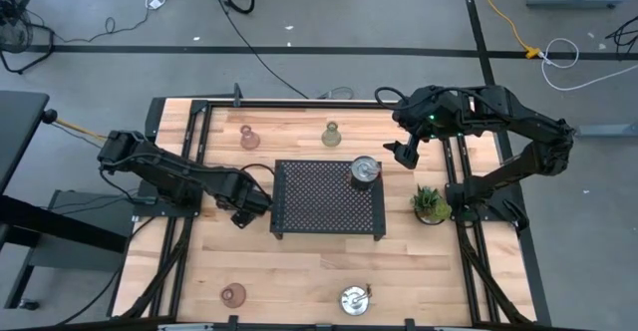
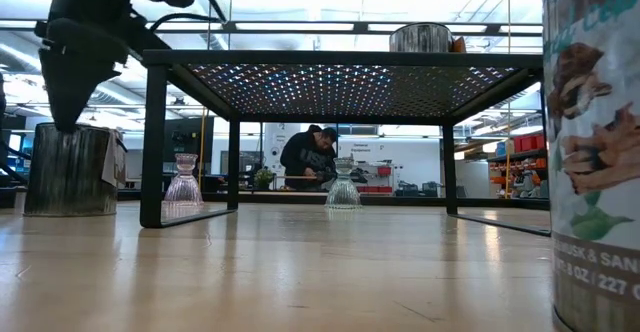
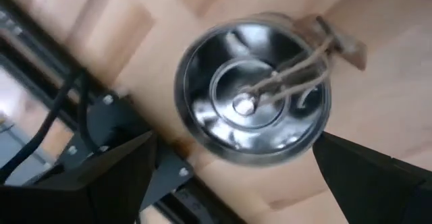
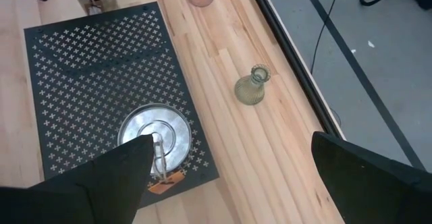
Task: Pick & Place candle stick holders
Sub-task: Put the top brown scented candle on the shelf aligned with the other scented candle
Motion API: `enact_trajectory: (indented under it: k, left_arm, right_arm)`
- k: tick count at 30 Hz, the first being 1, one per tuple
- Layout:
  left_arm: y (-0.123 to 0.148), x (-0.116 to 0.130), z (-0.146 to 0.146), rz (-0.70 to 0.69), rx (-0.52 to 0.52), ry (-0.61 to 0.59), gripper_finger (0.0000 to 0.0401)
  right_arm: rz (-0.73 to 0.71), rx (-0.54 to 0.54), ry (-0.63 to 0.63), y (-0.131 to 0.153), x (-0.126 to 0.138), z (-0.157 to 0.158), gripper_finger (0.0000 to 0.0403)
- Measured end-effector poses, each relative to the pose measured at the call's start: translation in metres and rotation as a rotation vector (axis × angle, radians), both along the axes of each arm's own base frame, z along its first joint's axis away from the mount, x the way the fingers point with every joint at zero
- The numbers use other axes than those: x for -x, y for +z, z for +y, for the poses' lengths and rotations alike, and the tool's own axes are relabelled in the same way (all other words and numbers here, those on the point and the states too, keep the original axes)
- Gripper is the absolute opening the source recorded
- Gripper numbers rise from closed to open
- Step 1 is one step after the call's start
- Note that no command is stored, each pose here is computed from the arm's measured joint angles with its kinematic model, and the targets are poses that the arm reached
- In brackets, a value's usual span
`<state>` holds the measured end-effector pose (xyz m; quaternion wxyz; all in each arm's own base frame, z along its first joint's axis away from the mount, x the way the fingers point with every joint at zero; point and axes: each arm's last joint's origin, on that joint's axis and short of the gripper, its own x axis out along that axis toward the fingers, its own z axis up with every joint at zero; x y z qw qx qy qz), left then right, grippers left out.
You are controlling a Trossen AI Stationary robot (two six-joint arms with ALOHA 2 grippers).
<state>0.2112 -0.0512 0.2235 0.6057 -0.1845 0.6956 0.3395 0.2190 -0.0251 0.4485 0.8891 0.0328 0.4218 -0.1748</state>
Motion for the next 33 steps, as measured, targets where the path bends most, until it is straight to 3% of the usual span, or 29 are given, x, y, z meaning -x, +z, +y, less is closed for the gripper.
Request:
enact_trajectory:
  k: [7, 14, 23, 33]
  left_arm:
    - [0.002, -0.001, 0.001, -0.044, -0.023, -0.006, 0.0399]
    - [0.008, 0.015, 0.007, -0.097, -0.021, 0.039, 0.0399]
    - [0.016, 0.033, 0.014, -0.305, 0.059, 0.140, 0.0399]
    - [0.008, 0.034, 0.027, -0.251, 0.067, 0.188, 0.0399]
  right_arm:
    - [-0.003, 0.000, 0.000, 0.000, 0.000, 0.000, 0.0400]
    - [-0.013, -0.009, -0.012, 0.001, 0.000, 0.000, 0.0400]
    - [-0.021, -0.005, -0.016, 0.001, -0.001, 0.000, 0.0400]
    - [-0.044, -0.002, -0.020, 0.002, -0.003, 0.000, 0.0400]
